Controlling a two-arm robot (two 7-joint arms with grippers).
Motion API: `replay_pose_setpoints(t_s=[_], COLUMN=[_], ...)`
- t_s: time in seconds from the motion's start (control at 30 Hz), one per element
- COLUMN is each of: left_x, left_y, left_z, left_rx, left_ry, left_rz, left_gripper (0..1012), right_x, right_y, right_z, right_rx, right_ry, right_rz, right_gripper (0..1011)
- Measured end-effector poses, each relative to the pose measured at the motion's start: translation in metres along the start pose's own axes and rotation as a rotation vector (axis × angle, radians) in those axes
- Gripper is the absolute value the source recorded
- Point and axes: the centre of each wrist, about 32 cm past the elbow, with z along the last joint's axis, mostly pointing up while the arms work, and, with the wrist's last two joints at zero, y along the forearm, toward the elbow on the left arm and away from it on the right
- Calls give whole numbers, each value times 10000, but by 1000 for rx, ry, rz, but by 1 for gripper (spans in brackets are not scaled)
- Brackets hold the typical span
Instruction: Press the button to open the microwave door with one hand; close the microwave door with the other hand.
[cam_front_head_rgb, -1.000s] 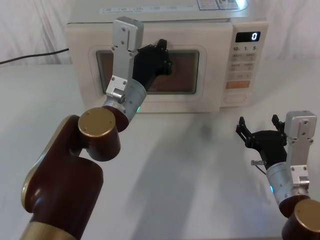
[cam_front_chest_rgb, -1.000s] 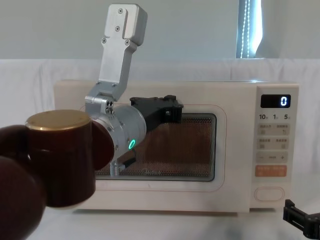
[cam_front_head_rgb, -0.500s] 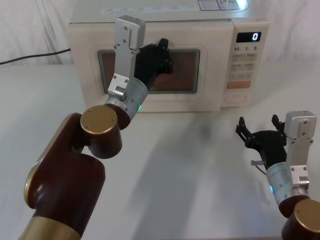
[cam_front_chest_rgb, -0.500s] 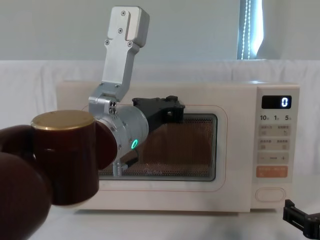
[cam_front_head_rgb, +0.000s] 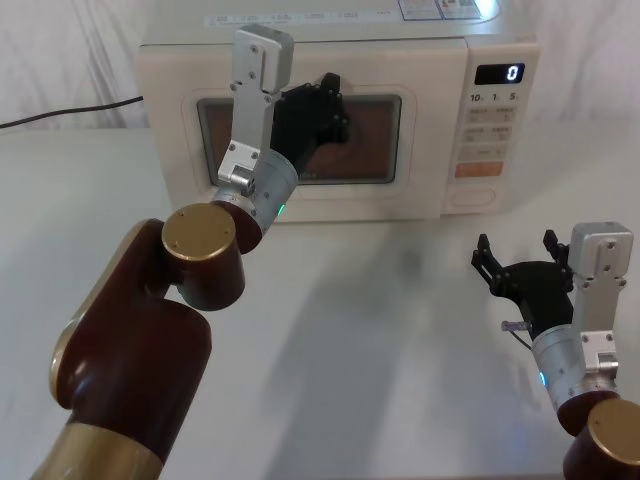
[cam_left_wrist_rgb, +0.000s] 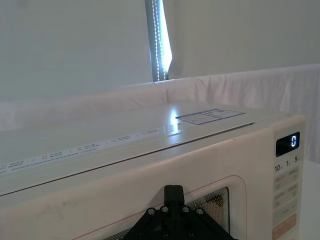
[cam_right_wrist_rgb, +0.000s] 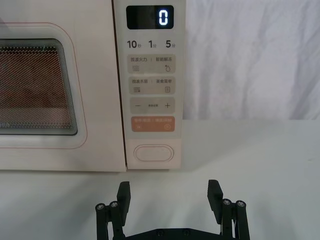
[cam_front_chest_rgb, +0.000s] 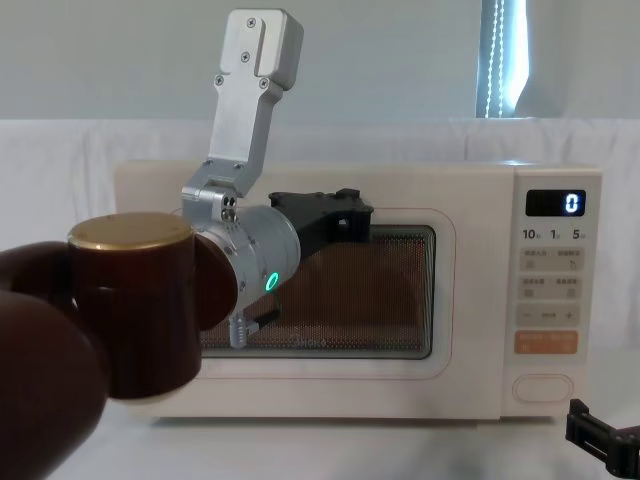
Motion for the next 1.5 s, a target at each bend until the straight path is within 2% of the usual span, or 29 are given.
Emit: replay_pose_setpoints(t_s=[0.63,0.9,1.17,1.33,1.5], left_x=[-17,-23,-24,6,56], left_y=[-40,46,242,405,555], left_z=[16,-2,-41,-80,-102], left_rx=[-3,-3,21,39,48], left_ry=[8,19,38,50,64], left_rz=[-5,-5,23,37,53], left_gripper=[0,0,0,0,0], right_x=[0,0,0,0,0], right_y=[0,0,0,0,0], right_z=[0,0,0,0,0], right_rx=[0,0,0,0,0], right_ry=[0,0,0,0,0], right_rz=[0,0,0,0,0], right_gripper=[1000,1000,1000,1000,1000])
